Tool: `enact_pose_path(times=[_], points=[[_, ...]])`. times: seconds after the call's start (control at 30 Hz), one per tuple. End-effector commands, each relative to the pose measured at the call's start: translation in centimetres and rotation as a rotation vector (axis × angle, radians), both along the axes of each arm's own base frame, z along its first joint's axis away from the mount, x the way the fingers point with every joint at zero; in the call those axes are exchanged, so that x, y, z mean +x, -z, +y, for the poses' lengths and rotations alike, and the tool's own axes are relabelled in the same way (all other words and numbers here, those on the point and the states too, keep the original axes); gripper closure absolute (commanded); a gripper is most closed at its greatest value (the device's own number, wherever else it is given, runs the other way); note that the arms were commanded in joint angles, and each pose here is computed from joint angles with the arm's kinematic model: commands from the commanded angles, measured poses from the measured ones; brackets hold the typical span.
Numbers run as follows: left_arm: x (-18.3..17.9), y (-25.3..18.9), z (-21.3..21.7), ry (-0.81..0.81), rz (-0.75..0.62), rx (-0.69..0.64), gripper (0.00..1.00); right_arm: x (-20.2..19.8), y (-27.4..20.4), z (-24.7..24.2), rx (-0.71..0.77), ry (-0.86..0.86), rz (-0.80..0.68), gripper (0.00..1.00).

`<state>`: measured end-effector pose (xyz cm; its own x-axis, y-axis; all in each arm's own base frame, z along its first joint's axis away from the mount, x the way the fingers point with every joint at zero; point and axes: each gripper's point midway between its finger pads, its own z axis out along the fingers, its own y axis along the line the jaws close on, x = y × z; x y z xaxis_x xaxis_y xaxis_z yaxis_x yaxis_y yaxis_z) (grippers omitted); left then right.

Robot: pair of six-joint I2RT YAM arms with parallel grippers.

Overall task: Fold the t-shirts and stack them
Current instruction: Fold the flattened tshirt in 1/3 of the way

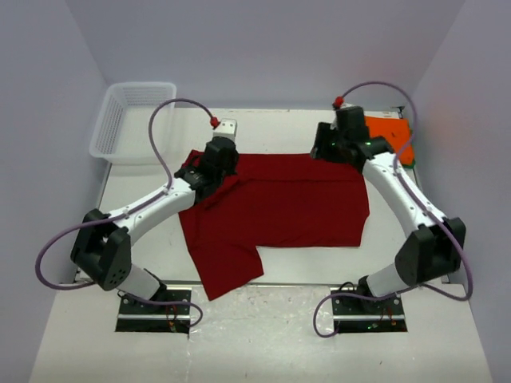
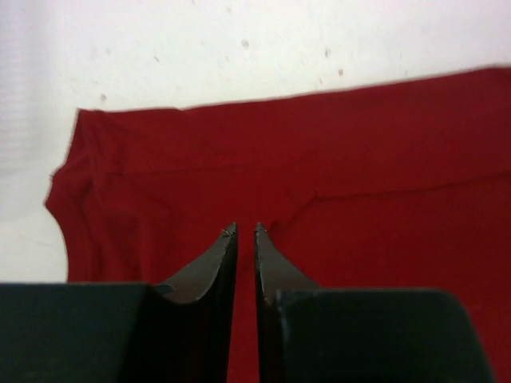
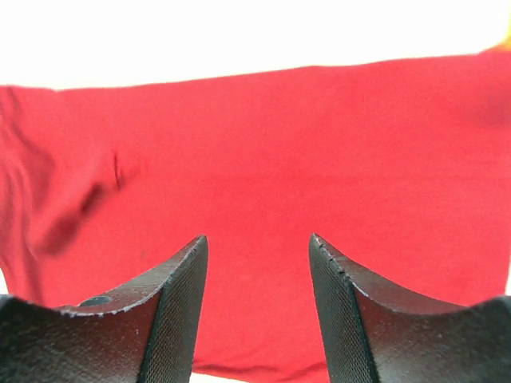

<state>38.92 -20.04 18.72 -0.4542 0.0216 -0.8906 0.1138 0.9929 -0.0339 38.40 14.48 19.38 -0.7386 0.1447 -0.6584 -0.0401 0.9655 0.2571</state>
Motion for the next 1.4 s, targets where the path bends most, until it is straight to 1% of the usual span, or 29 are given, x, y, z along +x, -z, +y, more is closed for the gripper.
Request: enact_pose_path(times=[0.0,0.03,0.07,0.13,0.2,0.27,0.43,0.53,0.57,0.6,0.7,0.83,1.13,1.37], points=[[-0.7,3.0,-1.8,0.061,0.041,0.089,0.85,-0.1,-4.8,-2.6,0.031,0.057,-0.098,0.45],[-1.0,4.2,-2.8,0.085,0.064,0.108,0.84,0.1,-6.3,-3.8,0.050,0.084,-0.126,0.45],[-0.9,4.1,-3.4,0.088,0.064,0.116,0.84,-0.1,-6.9,-3.6,0.081,0.067,-0.132,0.45],[-1.4,5.4,-4.7,0.109,0.084,0.150,0.83,0.0,-8.2,-4.1,0.103,0.074,-0.158,0.44],[-1.9,6.4,-5.6,0.112,0.098,0.204,0.83,-0.5,-8.8,-3.8,0.124,0.056,-0.167,0.44],[-2.1,7.5,-5.7,0.100,0.112,0.268,0.83,-1.0,-8.6,-3.7,0.129,0.047,-0.163,0.44],[-2.7,9.9,-5.0,0.072,0.158,0.354,0.82,-1.3,-7.7,-3.9,0.122,0.051,-0.145,0.44],[-2.7,11.3,-3.7,0.023,0.189,0.437,0.82,-1.4,-7.7,-3.5,0.138,0.036,-0.148,0.44],[-2.3,11.1,-3.6,0.004,0.178,0.455,0.81,-1.4,-7.8,-3.4,0.145,0.035,-0.154,0.44],[-2.1,12.1,-3.4,0.002,0.194,0.486,0.81,-1.4,-7.7,-3.3,0.149,0.030,-0.150,0.44],[-1.8,12.9,-3.7,0.003,0.209,0.511,0.80,-1.4,-7.6,-3.3,0.147,0.028,-0.149,0.44],[-1.1,13.1,-3.9,0.000,0.211,0.511,0.79,-1.3,-7.1,-3.6,0.132,0.039,-0.143,0.43],[0.9,13.9,-1.0,-0.048,0.262,0.503,0.78,-1.2,-6.5,-3.3,0.143,0.026,-0.133,0.43],[1.2,14.7,-0.4,-0.039,0.289,0.501,0.78,-1.1,-6.2,-3.2,0.141,0.027,-0.134,0.43]])
